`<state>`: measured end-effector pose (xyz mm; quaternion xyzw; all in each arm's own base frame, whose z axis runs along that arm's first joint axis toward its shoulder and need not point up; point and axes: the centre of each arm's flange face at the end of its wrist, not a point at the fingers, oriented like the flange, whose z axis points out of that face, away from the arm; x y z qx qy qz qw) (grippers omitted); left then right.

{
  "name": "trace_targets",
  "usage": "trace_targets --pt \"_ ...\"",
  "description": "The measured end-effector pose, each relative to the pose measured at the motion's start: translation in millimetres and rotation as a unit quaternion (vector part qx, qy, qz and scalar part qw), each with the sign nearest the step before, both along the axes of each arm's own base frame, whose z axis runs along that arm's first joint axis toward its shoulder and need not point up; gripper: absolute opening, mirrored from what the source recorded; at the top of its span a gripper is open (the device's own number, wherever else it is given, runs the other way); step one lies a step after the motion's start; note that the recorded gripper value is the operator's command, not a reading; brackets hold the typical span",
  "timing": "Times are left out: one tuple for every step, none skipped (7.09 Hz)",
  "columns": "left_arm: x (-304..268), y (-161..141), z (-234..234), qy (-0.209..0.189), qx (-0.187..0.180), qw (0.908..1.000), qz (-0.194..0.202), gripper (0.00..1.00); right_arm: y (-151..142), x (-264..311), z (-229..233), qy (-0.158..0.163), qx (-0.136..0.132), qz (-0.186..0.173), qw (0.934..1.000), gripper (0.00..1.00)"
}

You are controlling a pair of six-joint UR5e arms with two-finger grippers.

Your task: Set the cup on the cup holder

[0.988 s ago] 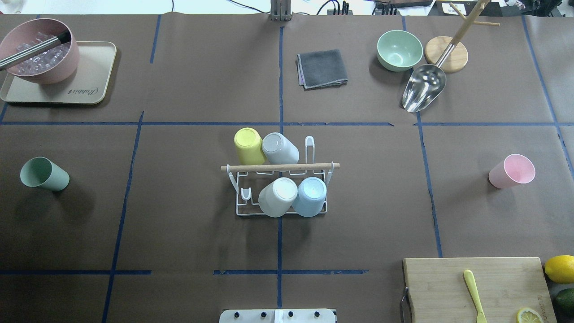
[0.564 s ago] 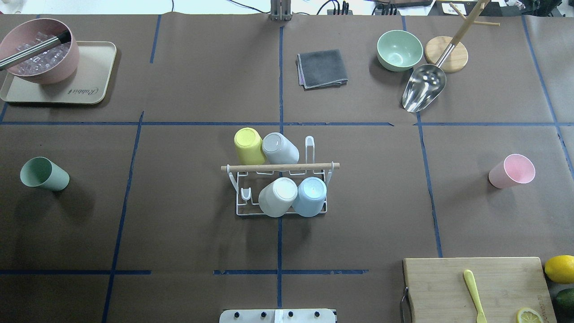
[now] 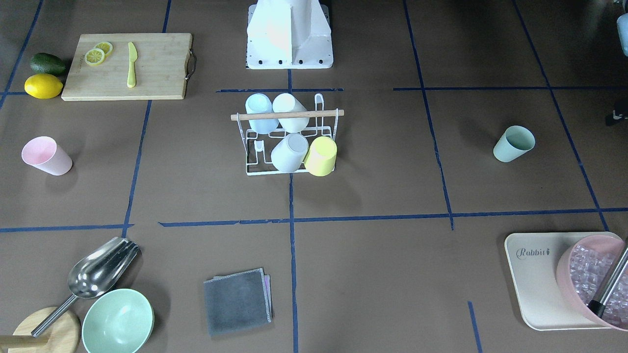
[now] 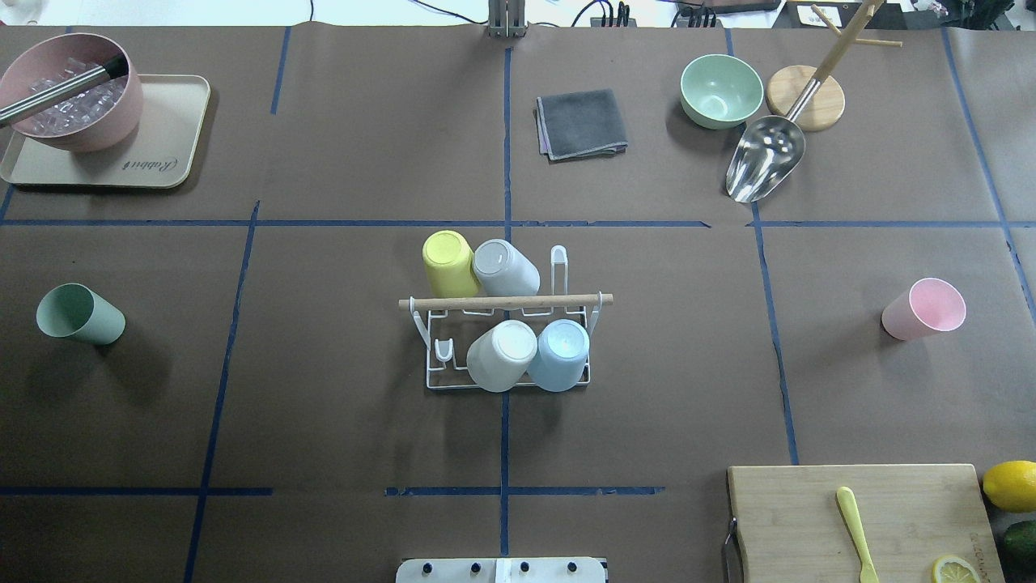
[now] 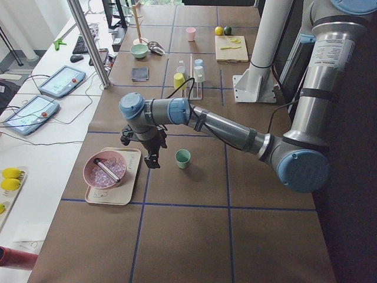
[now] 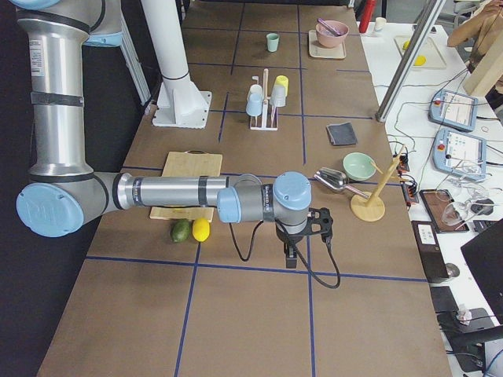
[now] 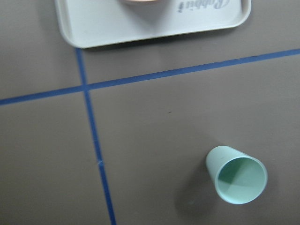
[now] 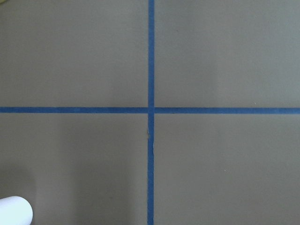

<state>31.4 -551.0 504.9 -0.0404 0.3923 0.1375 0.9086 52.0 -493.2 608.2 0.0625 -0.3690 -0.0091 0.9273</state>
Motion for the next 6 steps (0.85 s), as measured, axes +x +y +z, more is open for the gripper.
trace_targets --pt "23 -20 -15 -0.013 -0.007 0.9997 0.02 1.0 -7 -16 -20 0.007 0.021 -0.016 0.9996 1.0" --pt "45 -44 -27 -0.025 -0.018 0.9989 0.036 1.0 -15 -42 -36 0.012 0.037 -0.04 0.9984 1.0" --pt "73 -62 -36 -0.034 -0.03 0.9974 0.056 1.0 -24 -80 -49 0.018 0.051 -0.075 0.9957 1.0" --pt "103 -69 -38 -0.039 -0.039 0.9954 0.078 1.0 -30 -129 -61 0.032 0.061 -0.117 0.9908 1.0" --pt "130 -68 -36 -0.043 -0.047 0.9931 0.098 1.0 -35 -171 -76 0.048 0.056 -0.152 0.9857 1.0" --pt "155 -63 -30 -0.047 -0.057 0.9901 0.119 1.0 -44 -205 -101 0.064 0.038 -0.178 0.9812 1.0"
